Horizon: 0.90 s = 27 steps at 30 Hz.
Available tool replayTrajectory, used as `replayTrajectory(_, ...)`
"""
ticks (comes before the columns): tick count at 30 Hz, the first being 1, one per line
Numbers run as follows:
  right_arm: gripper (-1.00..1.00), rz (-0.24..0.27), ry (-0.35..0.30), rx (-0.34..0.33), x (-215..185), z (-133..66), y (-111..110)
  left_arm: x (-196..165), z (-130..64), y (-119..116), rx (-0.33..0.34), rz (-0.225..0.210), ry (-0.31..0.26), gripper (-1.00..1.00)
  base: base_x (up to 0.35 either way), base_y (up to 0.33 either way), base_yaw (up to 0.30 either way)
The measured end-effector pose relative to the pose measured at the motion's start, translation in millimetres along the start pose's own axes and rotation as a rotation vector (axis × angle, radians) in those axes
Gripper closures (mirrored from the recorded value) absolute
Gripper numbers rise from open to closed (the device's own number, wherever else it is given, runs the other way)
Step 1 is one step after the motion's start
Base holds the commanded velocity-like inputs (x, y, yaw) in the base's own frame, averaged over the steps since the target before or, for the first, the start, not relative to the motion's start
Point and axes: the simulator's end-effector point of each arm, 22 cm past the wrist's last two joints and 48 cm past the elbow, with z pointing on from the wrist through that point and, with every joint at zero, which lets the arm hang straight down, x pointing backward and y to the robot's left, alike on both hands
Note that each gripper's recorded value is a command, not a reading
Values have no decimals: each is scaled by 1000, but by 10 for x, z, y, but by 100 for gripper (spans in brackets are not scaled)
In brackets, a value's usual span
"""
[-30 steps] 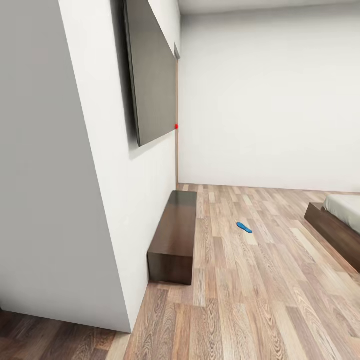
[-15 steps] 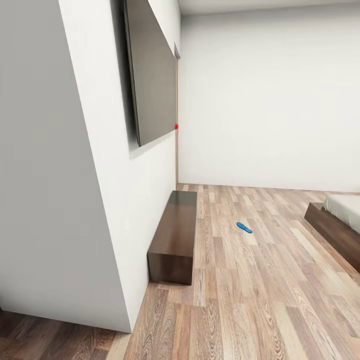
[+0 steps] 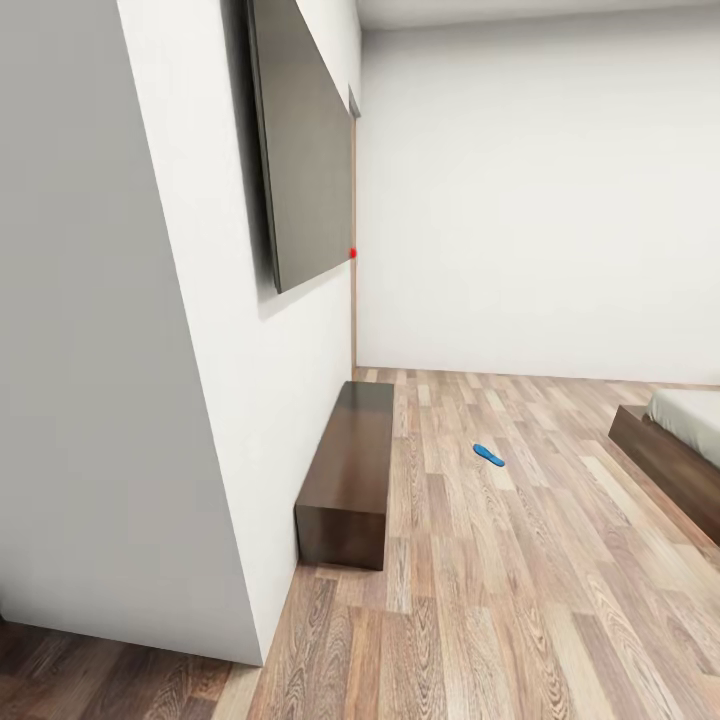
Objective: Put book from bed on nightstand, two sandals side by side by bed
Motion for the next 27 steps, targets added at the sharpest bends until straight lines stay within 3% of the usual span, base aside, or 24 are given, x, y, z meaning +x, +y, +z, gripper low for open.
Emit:
replayTrajectory(9, -100, 1, -3, -1, -15, 0, 9, 2, 0, 0, 0, -1, 1, -100, 0, 0, -59)
replayTrajectory(27, -100, 1, -15, -1, -62, -1, 12, -47, 0, 1, 0, -2, -12, -100, 0, 0, -268)
